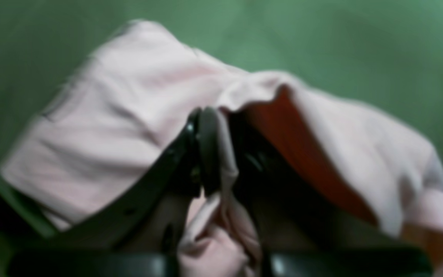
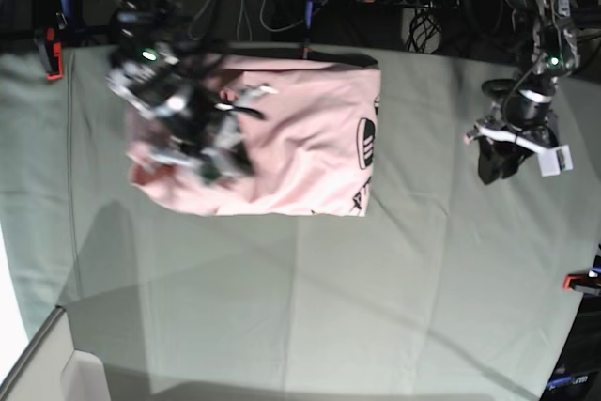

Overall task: Layout the t-shirt on the table in an organized manner, then fold the t-shirt properly
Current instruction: 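Fold the held strip end with the right gripper over onto the shirt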

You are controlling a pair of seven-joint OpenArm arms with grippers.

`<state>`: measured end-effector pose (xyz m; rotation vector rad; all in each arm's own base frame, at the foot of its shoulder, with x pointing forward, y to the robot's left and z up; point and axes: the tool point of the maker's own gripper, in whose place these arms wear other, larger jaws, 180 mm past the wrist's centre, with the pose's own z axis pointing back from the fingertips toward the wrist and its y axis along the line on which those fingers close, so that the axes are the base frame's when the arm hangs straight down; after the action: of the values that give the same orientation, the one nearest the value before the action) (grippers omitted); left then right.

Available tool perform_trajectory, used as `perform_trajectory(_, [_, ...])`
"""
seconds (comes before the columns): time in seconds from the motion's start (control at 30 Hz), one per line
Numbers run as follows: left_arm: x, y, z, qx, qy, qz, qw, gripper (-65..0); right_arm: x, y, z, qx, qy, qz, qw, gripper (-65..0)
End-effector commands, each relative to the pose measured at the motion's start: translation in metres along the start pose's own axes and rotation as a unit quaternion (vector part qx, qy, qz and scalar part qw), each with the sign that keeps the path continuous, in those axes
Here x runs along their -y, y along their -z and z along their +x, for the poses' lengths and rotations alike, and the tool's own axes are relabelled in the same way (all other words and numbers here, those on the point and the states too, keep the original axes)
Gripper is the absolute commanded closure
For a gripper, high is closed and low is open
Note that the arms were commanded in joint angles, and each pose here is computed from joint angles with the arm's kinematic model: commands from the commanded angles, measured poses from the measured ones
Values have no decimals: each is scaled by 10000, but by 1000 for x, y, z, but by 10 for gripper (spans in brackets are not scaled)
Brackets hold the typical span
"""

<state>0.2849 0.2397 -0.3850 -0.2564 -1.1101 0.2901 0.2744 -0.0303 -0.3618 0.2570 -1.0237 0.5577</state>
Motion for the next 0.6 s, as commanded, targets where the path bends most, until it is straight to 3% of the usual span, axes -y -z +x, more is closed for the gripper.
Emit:
perform_trajectory(0.0, [-1,-3,15,227,54,-41,9997,-208,-5,6,27,417,-138,89,9990,0])
perform_trajectory(0.1, [-10,-14,21,316,95,88,9994,-208,-22,28,35,343,-445,362,9978,0])
perform_trajectory(0.27, [-17,-29,33,475,195,202,9985,-208,-27,55,27,163,-361,603,9974,0])
perform_trajectory(0.4, [-26,-35,36,508,201,335,9979,-208,-31,62,20,58,-320,710,9969,0])
perform_trajectory(0.57, [-29,-36,34,492,184,373,9979,-208,-72,69,26,87,-573,1226,9908,0])
